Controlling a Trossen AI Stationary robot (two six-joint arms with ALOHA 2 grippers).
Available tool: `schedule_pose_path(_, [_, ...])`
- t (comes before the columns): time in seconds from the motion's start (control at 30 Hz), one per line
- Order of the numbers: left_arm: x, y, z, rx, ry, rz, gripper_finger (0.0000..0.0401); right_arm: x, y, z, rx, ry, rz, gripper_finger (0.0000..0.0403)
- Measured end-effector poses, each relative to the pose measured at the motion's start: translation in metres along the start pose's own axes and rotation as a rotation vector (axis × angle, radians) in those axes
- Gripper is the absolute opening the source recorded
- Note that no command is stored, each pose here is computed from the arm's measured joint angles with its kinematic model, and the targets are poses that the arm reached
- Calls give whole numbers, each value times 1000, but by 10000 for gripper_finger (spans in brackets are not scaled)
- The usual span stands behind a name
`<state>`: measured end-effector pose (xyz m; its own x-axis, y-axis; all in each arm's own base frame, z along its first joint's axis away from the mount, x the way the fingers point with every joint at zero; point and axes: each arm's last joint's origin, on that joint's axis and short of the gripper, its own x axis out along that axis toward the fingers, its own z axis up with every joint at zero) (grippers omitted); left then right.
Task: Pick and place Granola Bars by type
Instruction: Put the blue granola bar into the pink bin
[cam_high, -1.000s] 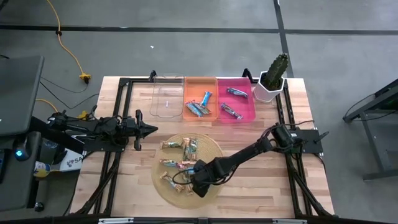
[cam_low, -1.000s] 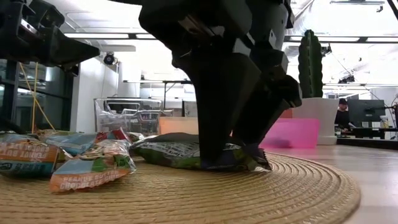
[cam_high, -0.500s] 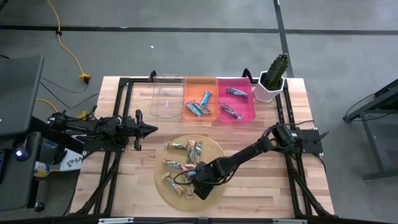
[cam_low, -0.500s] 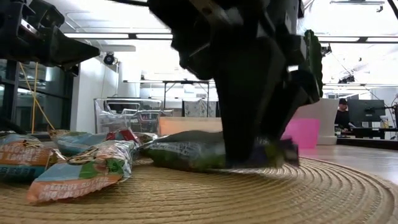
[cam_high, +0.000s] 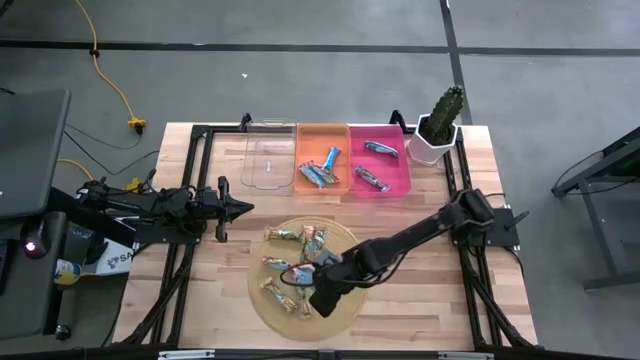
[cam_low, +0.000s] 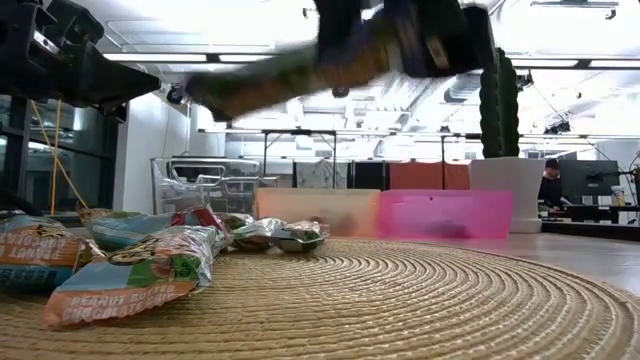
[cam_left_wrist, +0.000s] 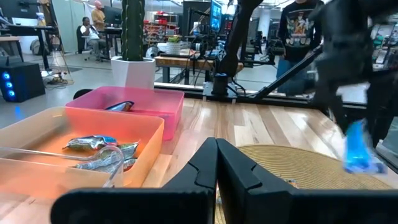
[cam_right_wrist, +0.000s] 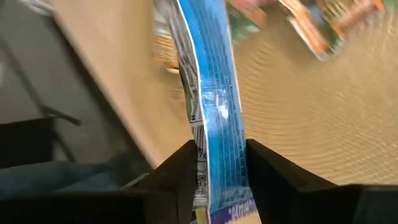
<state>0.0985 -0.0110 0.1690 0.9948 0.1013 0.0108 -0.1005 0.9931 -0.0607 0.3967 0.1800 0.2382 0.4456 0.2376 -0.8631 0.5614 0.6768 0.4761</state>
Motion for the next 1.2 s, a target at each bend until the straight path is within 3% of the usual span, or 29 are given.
schedule_pose_path(0.13, [0,0,0,0,1,0,1,-27,13,6,-20,-70,141,121])
schedule_pose_path(0.33, [0,0,0,0,0,0,1,-65,29,16,-52,-289,302,121])
schedule_pose_path(0.43, [0,0,0,0,0,0,1,-72,28,22,-47,-345,293,121])
schedule_pose_path(0.6, [0,0,0,0,0,0,1,-68,22,24,-95,-280,268,121])
schedule_pose_path(0.97, [0,0,0,0,0,0,1,-20,26,-11,-731,-94,218,122])
schedule_pose_path(1.2, [0,0,0,0,0,0,1,17,24,-20,-931,-33,208,123])
